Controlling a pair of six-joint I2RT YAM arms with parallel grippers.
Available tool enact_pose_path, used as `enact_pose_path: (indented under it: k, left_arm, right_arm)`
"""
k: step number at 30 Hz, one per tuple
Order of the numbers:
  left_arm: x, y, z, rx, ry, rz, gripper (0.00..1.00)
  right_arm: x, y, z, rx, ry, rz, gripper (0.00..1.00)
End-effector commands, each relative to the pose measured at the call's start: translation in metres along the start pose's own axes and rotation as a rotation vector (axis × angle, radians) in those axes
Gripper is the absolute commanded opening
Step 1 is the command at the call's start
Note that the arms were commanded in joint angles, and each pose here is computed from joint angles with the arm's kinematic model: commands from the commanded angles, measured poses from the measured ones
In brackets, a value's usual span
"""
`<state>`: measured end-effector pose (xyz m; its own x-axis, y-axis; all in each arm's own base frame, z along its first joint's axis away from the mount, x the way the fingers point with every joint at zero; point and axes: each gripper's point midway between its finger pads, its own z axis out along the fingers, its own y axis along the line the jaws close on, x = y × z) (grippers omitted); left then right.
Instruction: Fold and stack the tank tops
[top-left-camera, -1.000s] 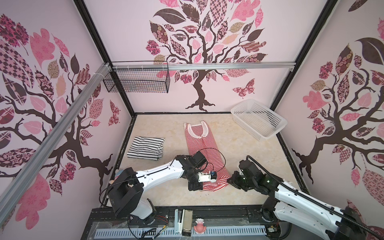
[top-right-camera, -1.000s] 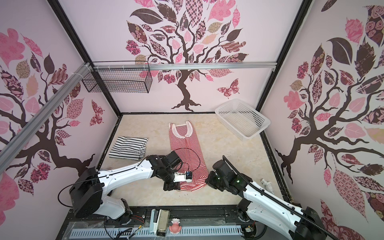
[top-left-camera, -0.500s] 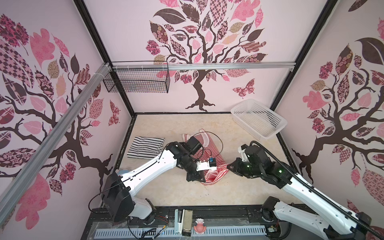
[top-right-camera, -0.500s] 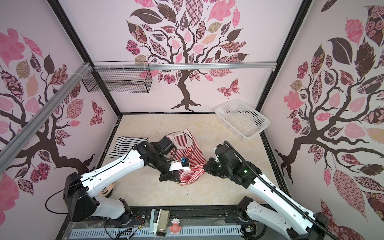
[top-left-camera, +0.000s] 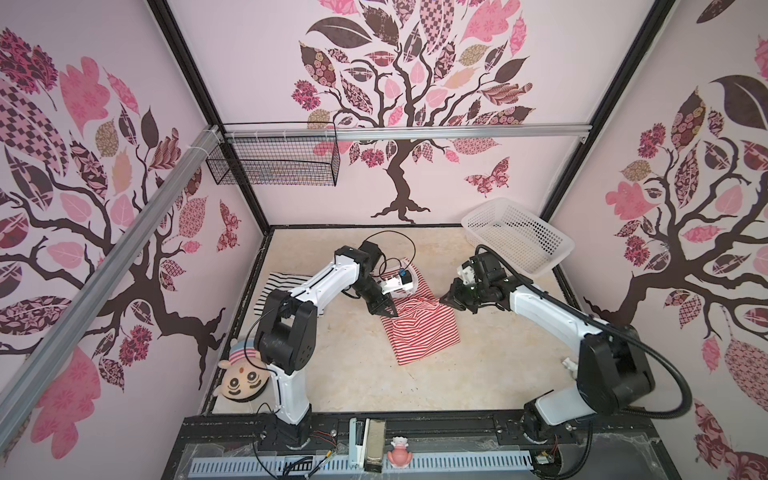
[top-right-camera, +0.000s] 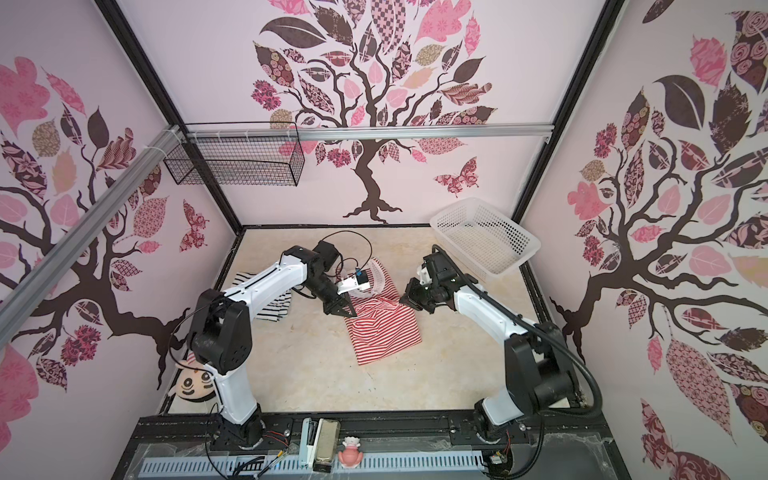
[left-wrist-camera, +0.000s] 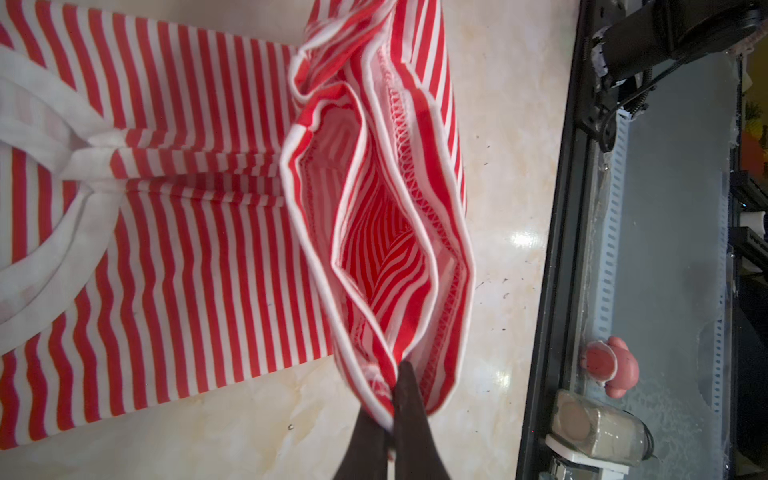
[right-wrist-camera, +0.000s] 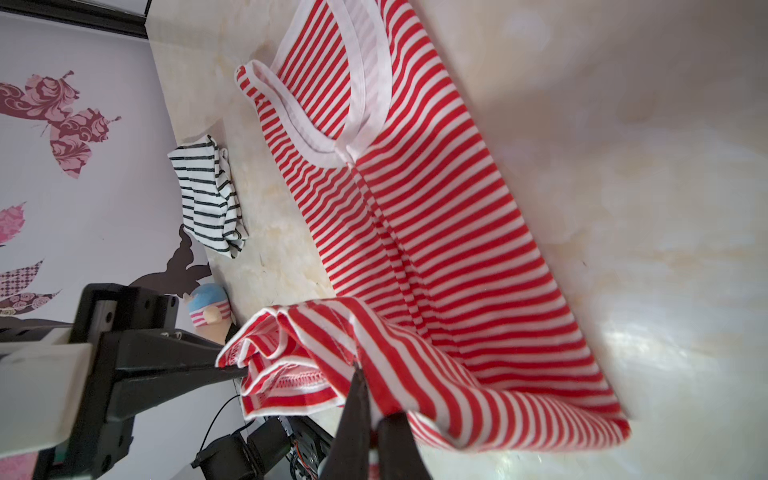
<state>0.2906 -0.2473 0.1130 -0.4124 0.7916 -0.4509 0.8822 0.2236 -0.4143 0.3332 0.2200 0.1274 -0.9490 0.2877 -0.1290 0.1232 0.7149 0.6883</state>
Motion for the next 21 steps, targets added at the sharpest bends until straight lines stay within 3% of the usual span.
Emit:
enact_pose_path:
  k: [1, 12, 14, 18, 21]
  left_arm:
    - [0.001, 0.011, 0.003, 0.017, 0.003, 0.012, 0.0]
    - [0.008, 0.072, 0.015, -0.099, -0.022, -0.089, 0.0]
    - [0.007, 0.083, 0.014, -0.138, -0.032, -0.113, 0.06]
    - [0.007, 0.103, 0.01, -0.214, -0.05, -0.162, 0.2]
    - [0.003, 0.114, -0.005, -0.3, -0.093, -0.188, 0.26]
  right_arm:
    - [-0.017, 0.015, 0.019, -0.058, 0.031, -0.066, 0.02]
    - [-0.048, -0.017, 0.077, -0.001, 0.115, -0.02, 0.03]
    - [-0.052, -0.019, 0.082, -0.002, 0.116, -0.02, 0.05]
    - [-0.064, -0.015, 0.084, -0.024, 0.118, -0.033, 0.27]
    - [-0.075, -0.006, 0.074, -0.038, 0.082, -0.061, 0.38]
